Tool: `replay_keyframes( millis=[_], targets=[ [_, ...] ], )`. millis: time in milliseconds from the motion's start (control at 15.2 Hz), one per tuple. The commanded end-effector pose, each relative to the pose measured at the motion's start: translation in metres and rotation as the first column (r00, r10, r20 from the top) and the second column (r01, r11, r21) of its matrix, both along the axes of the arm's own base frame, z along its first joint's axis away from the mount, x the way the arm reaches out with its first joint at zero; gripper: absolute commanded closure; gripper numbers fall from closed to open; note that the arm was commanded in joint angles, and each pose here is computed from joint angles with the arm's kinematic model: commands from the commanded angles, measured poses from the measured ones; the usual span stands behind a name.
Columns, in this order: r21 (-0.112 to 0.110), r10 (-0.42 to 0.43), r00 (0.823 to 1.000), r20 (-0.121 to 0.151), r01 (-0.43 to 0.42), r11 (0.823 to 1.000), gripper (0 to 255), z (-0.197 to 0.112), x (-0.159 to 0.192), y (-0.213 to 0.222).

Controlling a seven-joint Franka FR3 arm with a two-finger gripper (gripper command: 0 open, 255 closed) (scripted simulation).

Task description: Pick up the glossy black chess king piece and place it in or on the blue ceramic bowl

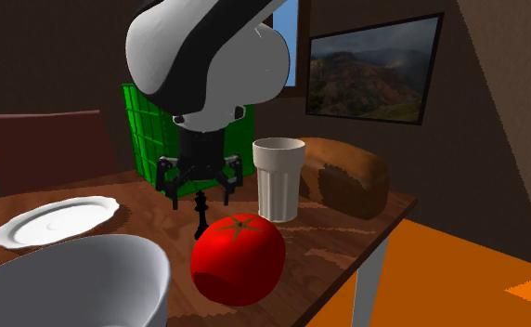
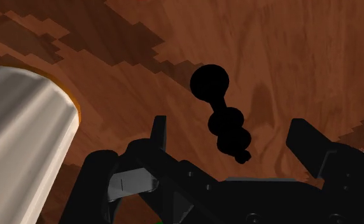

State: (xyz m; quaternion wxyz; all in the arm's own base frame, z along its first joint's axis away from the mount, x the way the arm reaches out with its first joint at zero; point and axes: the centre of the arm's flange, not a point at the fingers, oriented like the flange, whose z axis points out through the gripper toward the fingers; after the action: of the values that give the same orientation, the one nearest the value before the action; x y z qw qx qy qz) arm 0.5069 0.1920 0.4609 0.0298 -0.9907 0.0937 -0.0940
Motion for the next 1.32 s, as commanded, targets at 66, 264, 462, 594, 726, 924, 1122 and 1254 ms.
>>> replay_keyframes(
  millis=[66,264,462,594,726,924,1122,1254],
  targets=[
    [0.000,0.000,1.000,0.000,0.000,1.000,255,0.000,0.000,0.000],
    [0.000,0.000,1.000,0.000,0.000,1.000,255,0.000,0.000,0.000],
    [0.000,0.000,1.000,0.000,0.000,1.000,255,0.000,0.000,0.000],
    [0.000,0.000,1.000,0.000,0.000,1.000,255,0.000,0.000,0.000],
    [0.000,0.000,1.000,0.000,0.000,1.000,255,0.011,0.000,0.000],
    [0.000,0.000,1.000,0.000,0.000,1.000,255,0.026,0.000,0.000],
    [0.000,0.000,1.000,0.000,0.000,1.000,255,0.042,0.000,0.000],
    [0.000,0.000,1.000,0.000,0.000,1.000,255,0.053,0.000,0.000]
  ],
)
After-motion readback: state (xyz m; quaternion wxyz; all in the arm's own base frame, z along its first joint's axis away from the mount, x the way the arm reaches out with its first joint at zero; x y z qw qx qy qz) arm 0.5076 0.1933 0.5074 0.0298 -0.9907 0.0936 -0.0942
